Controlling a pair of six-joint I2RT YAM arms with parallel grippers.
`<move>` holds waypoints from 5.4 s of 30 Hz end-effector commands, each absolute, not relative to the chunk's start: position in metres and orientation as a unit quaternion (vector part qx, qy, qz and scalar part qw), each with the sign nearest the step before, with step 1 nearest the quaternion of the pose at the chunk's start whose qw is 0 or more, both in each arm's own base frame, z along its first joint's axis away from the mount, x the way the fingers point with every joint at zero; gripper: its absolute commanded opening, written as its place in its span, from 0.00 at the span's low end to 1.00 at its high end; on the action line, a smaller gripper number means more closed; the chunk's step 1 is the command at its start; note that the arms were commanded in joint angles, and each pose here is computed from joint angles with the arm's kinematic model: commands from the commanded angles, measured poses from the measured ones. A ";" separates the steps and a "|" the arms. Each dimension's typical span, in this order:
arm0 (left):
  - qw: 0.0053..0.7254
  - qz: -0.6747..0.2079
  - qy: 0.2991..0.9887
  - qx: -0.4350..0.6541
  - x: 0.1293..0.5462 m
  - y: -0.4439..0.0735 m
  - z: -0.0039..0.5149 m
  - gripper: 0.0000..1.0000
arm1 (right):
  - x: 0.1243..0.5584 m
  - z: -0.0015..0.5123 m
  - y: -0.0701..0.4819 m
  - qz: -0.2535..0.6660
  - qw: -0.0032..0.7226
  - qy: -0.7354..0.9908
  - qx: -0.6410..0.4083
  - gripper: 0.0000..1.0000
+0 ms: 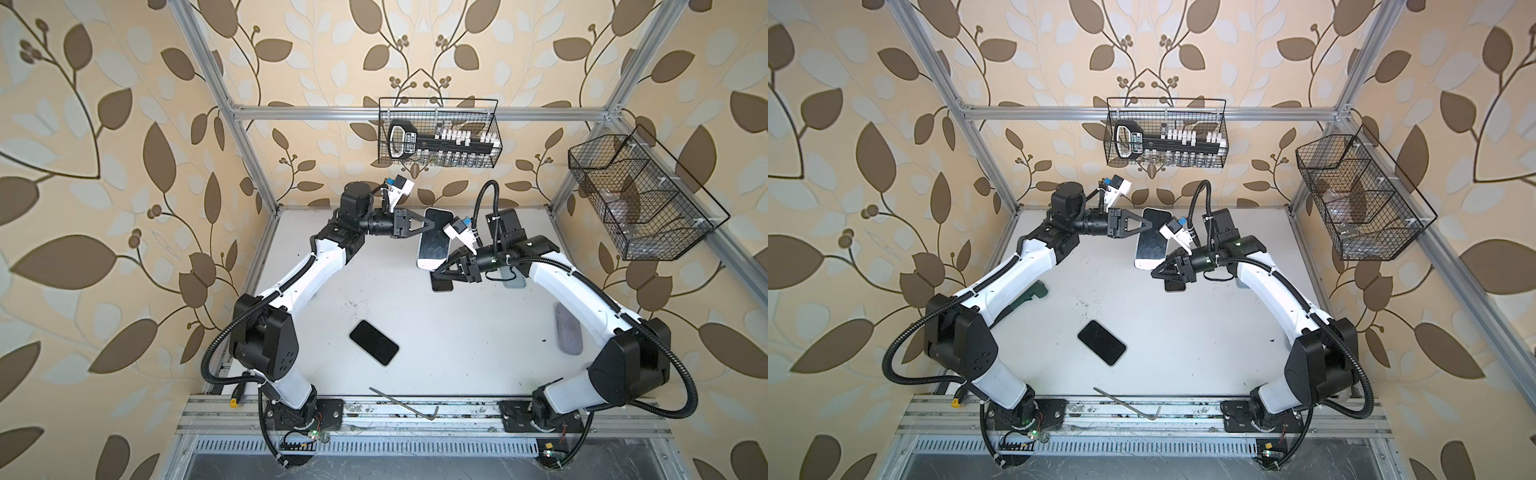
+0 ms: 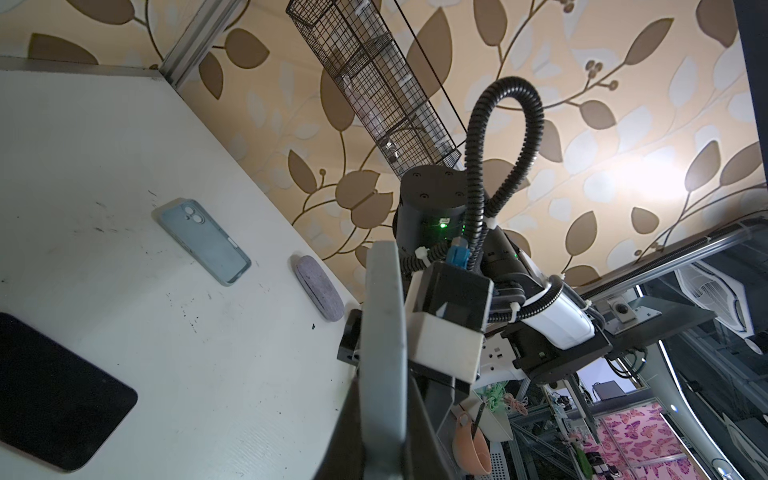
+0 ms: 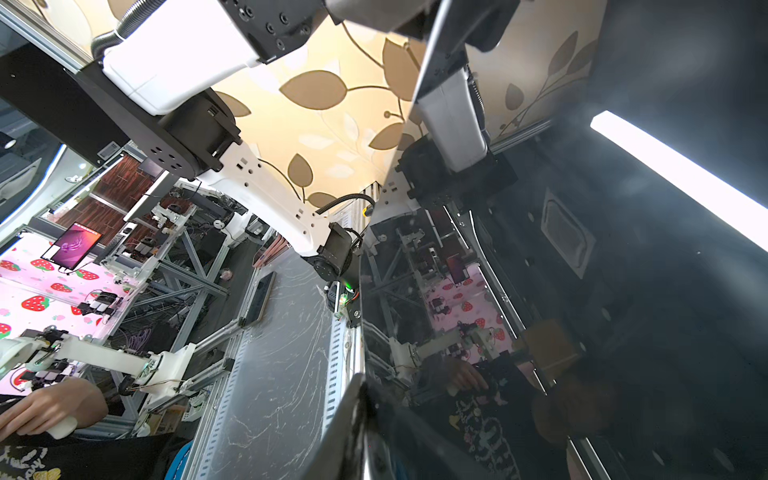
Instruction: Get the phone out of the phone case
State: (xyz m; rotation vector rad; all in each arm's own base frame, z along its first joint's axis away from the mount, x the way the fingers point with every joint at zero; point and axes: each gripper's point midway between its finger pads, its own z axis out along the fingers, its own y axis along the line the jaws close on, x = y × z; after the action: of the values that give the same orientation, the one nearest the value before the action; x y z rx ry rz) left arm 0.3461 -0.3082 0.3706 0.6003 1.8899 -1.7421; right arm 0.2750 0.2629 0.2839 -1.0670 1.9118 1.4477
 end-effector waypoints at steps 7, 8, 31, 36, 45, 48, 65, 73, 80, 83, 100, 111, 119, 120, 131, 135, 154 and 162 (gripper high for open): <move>0.289 -0.644 0.666 0.241 0.342 -0.310 0.410 0.00 | 0.266 0.281 0.253 0.545 0.252 0.691 -0.402 0.26; 0.290 -0.644 0.666 0.241 0.343 -0.310 0.411 0.00 | 0.265 0.279 0.251 0.545 0.249 0.693 -0.400 0.26; 0.283 -0.650 0.664 0.236 0.346 -0.312 0.408 0.00 | 0.263 0.289 0.252 0.558 0.255 0.676 -0.407 0.23; 0.280 -0.652 0.663 0.239 0.344 -0.315 0.407 0.00 | 0.267 0.291 0.254 0.559 0.260 0.676 -0.403 0.25; 0.278 -0.652 0.665 0.236 0.344 -0.315 0.404 0.00 | 0.268 0.290 0.254 0.559 0.262 0.677 -0.401 0.22; 0.279 -0.653 0.664 0.237 0.345 -0.315 0.406 0.00 | 0.267 0.288 0.253 0.559 0.258 0.679 -0.401 0.18; 0.275 -0.668 0.665 0.191 0.351 -0.314 0.410 0.00 | 0.267 0.289 0.250 0.539 0.282 0.678 -0.412 0.05; 0.253 -0.717 0.644 0.084 0.352 -0.305 0.423 0.00 | 0.262 0.288 0.245 0.539 0.303 0.661 -0.425 0.04; 0.242 -0.722 0.647 0.054 0.346 -0.299 0.430 0.00 | 0.258 0.285 0.242 0.542 0.305 0.651 -0.436 0.04; 0.236 -0.727 0.643 0.045 0.345 -0.298 0.433 0.00 | 0.257 0.282 0.241 0.540 0.304 0.651 -0.439 0.04; 0.260 -0.684 0.673 0.108 0.345 -0.303 0.424 0.00 | 0.250 0.296 0.228 0.539 0.305 0.662 -0.423 0.47; 0.290 -0.661 0.657 0.215 0.332 -0.309 0.423 0.00 | 0.251 0.307 0.231 0.517 0.292 0.673 -0.441 0.48; 0.298 -0.662 0.648 0.231 0.327 -0.309 0.430 0.00 | 0.254 0.304 0.245 0.508 0.276 0.678 -0.453 0.40; 0.298 -0.663 0.647 0.231 0.327 -0.309 0.431 0.00 | 0.254 0.303 0.247 0.507 0.273 0.680 -0.454 0.39; 0.297 -0.666 0.644 0.232 0.322 -0.308 0.431 0.00 | 0.261 0.300 0.262 0.514 0.266 0.676 -0.455 0.31; 0.295 -0.667 0.644 0.232 0.322 -0.308 0.431 0.00 | 0.262 0.300 0.264 0.521 0.263 0.673 -0.454 0.26; 0.291 -0.669 0.640 0.241 0.318 -0.310 0.430 0.00 | 0.264 0.306 0.254 0.554 0.266 0.656 -0.438 0.17; 0.288 -0.670 0.640 0.242 0.318 -0.311 0.429 0.00 | 0.265 0.305 0.252 0.562 0.262 0.654 -0.434 0.18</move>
State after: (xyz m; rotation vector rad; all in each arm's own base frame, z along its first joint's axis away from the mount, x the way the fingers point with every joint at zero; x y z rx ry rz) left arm 0.3407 -0.3121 0.3926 0.5066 1.8400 -1.7841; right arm 0.2645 0.2520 0.2973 -1.1476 1.8286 1.5105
